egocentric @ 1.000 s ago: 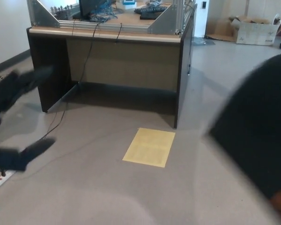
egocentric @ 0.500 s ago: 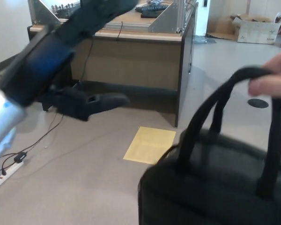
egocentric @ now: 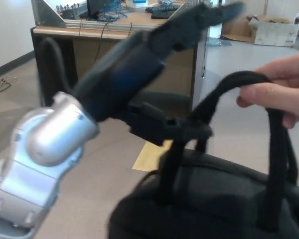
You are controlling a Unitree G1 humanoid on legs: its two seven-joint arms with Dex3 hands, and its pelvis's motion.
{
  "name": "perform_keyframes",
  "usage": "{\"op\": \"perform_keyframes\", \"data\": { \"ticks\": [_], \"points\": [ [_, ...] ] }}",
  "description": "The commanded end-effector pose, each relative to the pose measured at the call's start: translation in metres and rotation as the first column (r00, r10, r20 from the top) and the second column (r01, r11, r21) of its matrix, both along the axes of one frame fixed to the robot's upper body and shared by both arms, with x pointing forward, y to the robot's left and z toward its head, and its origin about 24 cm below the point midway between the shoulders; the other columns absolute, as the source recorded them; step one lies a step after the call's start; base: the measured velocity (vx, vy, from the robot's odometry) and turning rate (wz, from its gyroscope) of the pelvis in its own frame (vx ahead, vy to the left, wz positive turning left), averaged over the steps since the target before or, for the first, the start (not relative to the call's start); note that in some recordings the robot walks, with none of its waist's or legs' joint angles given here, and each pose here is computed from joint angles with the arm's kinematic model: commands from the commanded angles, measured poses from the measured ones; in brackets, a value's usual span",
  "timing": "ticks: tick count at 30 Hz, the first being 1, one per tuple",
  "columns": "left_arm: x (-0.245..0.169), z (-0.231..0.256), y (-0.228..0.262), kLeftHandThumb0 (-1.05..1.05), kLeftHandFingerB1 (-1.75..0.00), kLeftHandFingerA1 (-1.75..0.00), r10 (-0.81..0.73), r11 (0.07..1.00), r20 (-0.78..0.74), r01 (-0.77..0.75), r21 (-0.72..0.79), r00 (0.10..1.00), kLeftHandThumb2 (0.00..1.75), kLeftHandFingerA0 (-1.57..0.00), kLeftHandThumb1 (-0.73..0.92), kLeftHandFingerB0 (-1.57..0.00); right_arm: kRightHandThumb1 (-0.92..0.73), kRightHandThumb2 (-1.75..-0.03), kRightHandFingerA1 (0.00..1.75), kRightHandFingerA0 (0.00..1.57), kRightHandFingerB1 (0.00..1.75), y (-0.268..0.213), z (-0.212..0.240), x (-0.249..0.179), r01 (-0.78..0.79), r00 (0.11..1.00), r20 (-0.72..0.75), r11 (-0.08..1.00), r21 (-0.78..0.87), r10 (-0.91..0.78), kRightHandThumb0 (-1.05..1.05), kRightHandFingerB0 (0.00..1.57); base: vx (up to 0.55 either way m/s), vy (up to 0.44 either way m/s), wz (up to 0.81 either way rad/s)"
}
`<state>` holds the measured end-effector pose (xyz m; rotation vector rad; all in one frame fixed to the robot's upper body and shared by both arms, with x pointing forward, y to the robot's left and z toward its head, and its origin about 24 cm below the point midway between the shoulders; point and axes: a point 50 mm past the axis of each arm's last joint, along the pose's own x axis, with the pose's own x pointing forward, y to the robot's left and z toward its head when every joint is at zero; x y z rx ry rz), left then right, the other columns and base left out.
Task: A person hands over a black lunchbag to the robot and the robot uses its left hand to grab the strips of the lunchbag, the gives it back to the person.
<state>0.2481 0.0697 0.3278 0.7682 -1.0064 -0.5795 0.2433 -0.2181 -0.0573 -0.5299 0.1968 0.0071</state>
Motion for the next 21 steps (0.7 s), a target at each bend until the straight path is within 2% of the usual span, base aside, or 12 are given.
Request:
{"op": "perform_keyframes", "data": {
  "ticks": [1, 11, 15, 16, 17, 18, 19, 20, 21],
  "points": [
    [0.001, -0.012, -0.013, -0.54, -0.20, -0.25, 0.102, 0.993, -0.060, -0.099, 0.059, 0.993, 0.73, -0.01, 0.36, -0.03, -0.59, -0.57, 0.43, 0.52, 0.37, -0.005, -0.003, -0.006, 0.006, 1.000, -0.016, 1.000, -0.016, -0.006, -0.35, 0.37, 0.00, 0.000, 0.00],
    [0.001, -0.030, -0.020, -0.53, -0.20, -0.24, 0.149, 0.986, -0.100, -0.140, 0.094, 0.984, 0.73, -0.01, 0.37, -0.02, -0.59, -0.57, 0.45, 0.53, 0.38, -0.004, -0.005, -0.008, -0.010, 1.000, -0.025, 1.000, -0.016, 0.009, -0.35, 0.37, 0.00, 0.000, 0.00],
    [0.007, -0.036, -0.022, -0.48, -0.24, -0.32, 0.218, 0.973, -0.075, -0.211, 0.089, 0.973, 0.73, -0.01, 0.35, -0.01, -0.59, -0.57, 0.45, 0.52, 0.38, -0.003, -0.006, -0.009, -0.012, 1.000, -0.026, 1.000, -0.015, 0.012, -0.35, 0.38, 0.00, 0.000, 0.00],
    [0.009, -0.037, -0.023, -0.44, -0.20, -0.27, 0.251, 0.965, -0.065, -0.244, 0.093, 0.966, 0.57, -0.07, 0.49, -0.03, -0.59, -0.57, 0.46, 0.53, 0.38, -0.003, -0.006, -0.009, -0.012, 1.000, -0.021, 1.000, -0.013, 0.012, -0.35, 0.39, 0.00, 0.000, 0.00],
    [0.010, -0.038, -0.024, -0.46, -0.19, -0.32, 0.270, 0.960, -0.056, -0.265, 0.088, 0.961, 0.62, -0.08, 0.47, -0.06, -0.59, -0.57, 0.45, 0.54, 0.39, -0.003, -0.005, -0.009, -0.013, 1.000, -0.019, 1.000, -0.018, 0.012, -0.36, 0.40, 0.00, 0.000, 0.00],
    [0.014, -0.039, -0.024, -0.26, -0.48, -0.49, 0.300, 0.952, -0.024, -0.298, 0.073, 0.954, 0.89, -0.01, 0.38, 0.00, -0.59, -0.57, 0.45, 0.53, 0.38, -0.004, -0.006, -0.010, -0.015, 1.000, -0.020, 1.000, -0.019, 0.015, -0.36, 0.39, 0.00, 0.000, 0.00],
    [0.015, -0.039, -0.025, -0.26, -0.48, -0.49, 0.311, 0.949, -0.011, -0.309, 0.068, 0.950, 0.89, -0.01, 0.38, 0.00, -0.59, -0.57, 0.45, 0.53, 0.38, -0.004, -0.006, -0.010, -0.016, 1.000, -0.020, 1.000, -0.019, 0.016, -0.36, 0.39, 0.00, 0.000, 0.00],
    [0.018, -0.040, -0.026, -0.39, -0.24, -0.34, 0.333, 0.941, 0.014, -0.333, 0.057, 0.943, 0.56, -0.21, 0.48, -0.10, -0.59, -0.57, 0.45, 0.53, 0.38, -0.005, -0.005, -0.009, -0.019, 1.000, -0.018, 1.000, -0.023, 0.019, -0.37, 0.39, 0.00, 0.000, 0.00],
    [0.023, -0.040, -0.028, -0.41, -0.34, -0.41, 0.362, 0.931, 0.038, -0.363, 0.029, 0.931, 0.63, -0.25, 0.42, -0.14, -0.60, -0.57, 0.46, 0.52, 0.39, -0.006, -0.004, -0.009, -0.021, 1.000, -0.018, 1.000, -0.017, 0.021, -0.37, 0.39, 0.00, 0.000, 0.00]
  ]
}}
